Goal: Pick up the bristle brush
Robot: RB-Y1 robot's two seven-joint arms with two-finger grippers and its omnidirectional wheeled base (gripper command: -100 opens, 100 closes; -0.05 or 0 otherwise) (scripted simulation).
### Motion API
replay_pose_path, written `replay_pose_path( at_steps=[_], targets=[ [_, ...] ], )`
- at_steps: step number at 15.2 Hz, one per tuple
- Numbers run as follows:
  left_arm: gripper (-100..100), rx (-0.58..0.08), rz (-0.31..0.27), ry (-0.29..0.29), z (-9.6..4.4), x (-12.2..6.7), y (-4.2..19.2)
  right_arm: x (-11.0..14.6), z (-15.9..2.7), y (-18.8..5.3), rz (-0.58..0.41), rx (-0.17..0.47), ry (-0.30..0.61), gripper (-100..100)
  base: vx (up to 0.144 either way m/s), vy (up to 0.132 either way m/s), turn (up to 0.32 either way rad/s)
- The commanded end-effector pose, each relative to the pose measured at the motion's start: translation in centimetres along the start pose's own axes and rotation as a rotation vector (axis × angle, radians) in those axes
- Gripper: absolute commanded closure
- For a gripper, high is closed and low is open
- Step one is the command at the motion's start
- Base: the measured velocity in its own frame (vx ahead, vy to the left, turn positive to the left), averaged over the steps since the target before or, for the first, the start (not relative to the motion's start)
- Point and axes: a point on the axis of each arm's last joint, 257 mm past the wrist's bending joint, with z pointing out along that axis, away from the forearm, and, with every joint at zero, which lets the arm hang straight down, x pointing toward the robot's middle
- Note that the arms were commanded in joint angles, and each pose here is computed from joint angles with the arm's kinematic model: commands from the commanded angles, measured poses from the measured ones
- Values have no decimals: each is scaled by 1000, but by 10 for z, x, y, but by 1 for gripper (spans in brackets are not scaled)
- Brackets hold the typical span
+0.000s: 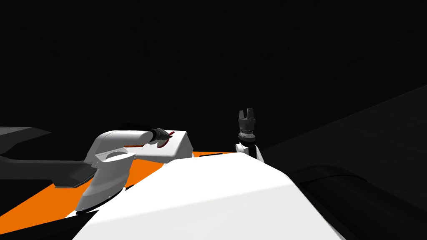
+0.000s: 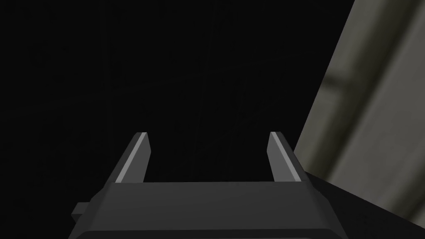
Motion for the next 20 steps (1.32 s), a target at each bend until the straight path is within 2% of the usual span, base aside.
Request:
replay_pose_path(
  at_steps=[1,2,8,19,20],
  targets=[
    [-100,-26,-8,-33,-1,-9,6,0,0,0,0,0,0,0,15,7,-23],
    [-100,-38,-27,-42,-3,-10,7,0,0,0,0,0,0,0,17,8,-56],
    [-100,-103,-56,-125,-9,-30,20,0,0,0,0,0,0,0,14,6,-37],
    [-100,-210,-81,-277,-24,-66,44,0,0,0,0,0,0,0,9,9,-22],
    [-100,-210,-81,-277,-24,-66,44,0,0,0,0,0,0,0,5,12,-7]
  ],
)
